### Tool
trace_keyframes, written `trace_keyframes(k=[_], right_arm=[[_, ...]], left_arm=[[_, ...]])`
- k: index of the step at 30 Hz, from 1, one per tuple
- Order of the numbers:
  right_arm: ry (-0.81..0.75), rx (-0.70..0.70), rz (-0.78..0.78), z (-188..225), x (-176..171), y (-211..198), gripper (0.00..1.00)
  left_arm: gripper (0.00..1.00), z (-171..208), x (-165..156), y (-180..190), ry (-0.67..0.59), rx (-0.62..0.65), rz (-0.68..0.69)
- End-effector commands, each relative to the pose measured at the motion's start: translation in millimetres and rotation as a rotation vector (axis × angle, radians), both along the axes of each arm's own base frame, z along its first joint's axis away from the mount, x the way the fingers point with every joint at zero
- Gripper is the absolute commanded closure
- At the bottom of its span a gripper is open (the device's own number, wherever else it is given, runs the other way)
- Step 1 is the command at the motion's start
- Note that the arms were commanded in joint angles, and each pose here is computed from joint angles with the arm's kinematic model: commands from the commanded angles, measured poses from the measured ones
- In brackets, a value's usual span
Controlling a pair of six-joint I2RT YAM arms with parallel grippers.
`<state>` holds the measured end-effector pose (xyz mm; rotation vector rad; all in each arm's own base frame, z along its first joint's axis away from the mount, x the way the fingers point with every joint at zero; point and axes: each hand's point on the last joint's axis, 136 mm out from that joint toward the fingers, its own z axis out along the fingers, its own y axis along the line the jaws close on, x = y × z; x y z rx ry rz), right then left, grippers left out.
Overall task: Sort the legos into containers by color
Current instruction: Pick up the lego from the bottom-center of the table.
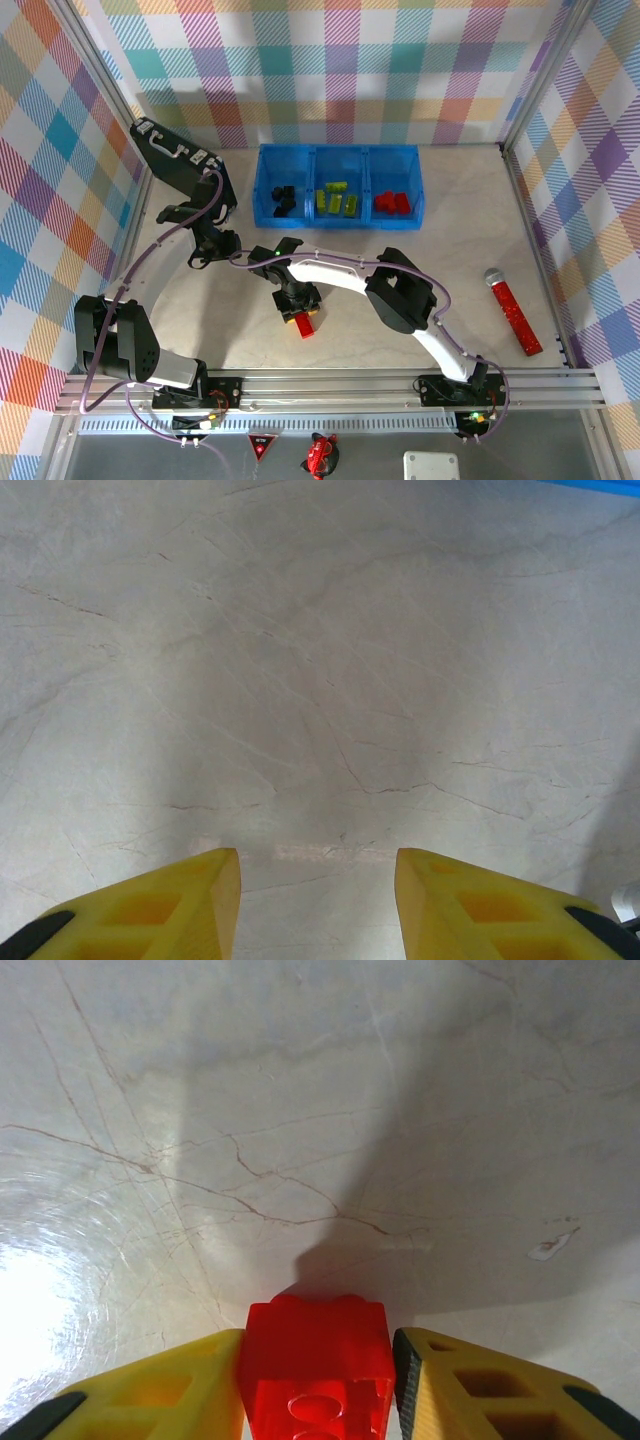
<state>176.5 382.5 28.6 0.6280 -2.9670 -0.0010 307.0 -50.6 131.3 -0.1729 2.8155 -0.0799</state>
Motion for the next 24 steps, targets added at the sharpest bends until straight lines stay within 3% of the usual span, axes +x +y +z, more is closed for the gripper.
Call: trace_keyframes(k=[1, 15, 24], right_arm=[[0.022, -0.013, -0.002, -4, -7, 1, 0.59], [-0.026, -0.012, 0.004, 15, 0, -8, 0.63], [-0.037, -0.006, -0.046, 25, 15, -41, 0.64]], left_arm=[[0.55, 5, 0, 3, -0.024, -0.006, 0.004], [0.55, 4, -1, 4, -0.023, -0.003, 0.002], [0.55, 2, 0, 4, -0.021, 0.001, -0.001]])
